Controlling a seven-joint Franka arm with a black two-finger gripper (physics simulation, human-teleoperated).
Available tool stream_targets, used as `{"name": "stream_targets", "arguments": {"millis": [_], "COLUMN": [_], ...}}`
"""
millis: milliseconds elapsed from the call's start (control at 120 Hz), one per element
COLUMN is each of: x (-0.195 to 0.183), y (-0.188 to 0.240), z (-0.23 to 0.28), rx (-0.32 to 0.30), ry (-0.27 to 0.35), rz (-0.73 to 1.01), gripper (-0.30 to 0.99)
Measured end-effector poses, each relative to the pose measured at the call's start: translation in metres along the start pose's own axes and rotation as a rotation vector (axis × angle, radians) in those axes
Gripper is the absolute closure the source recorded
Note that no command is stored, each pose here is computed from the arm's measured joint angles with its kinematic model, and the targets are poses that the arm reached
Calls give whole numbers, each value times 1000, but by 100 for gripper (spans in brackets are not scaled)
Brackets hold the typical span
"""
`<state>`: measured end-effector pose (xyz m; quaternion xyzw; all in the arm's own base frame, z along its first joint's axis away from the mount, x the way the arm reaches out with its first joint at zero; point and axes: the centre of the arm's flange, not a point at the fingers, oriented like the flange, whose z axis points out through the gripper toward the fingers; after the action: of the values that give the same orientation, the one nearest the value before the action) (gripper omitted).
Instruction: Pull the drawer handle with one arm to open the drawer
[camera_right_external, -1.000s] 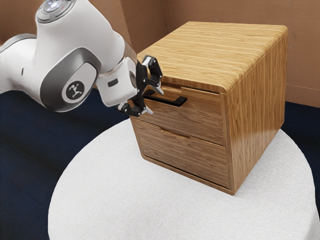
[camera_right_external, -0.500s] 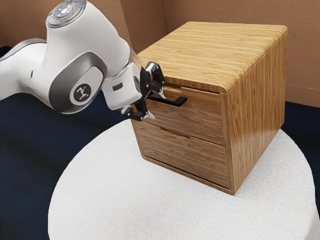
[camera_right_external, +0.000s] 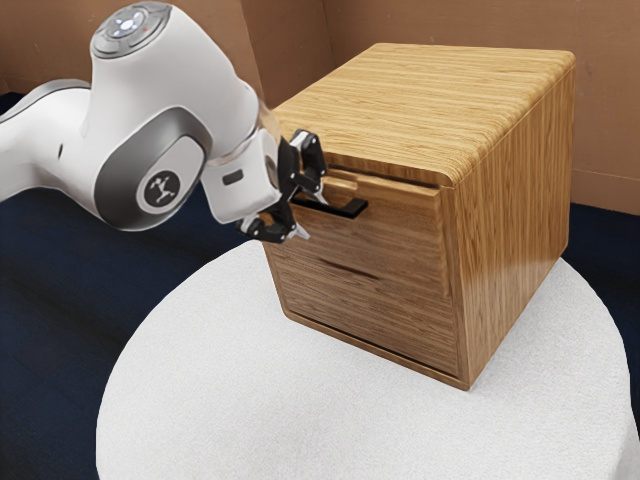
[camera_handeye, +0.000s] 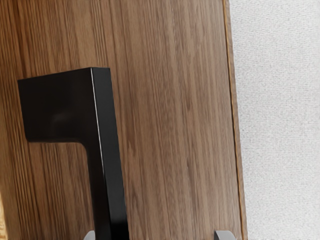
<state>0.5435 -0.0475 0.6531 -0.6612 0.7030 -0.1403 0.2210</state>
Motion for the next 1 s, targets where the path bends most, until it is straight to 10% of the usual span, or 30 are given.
{"name": "stream_targets", "arguments": {"millis": [1000], "x": [11], "y": [70], "z": [-35], "rx": [-1], "ry": [-65], "rz": [4], "gripper": [46]}}
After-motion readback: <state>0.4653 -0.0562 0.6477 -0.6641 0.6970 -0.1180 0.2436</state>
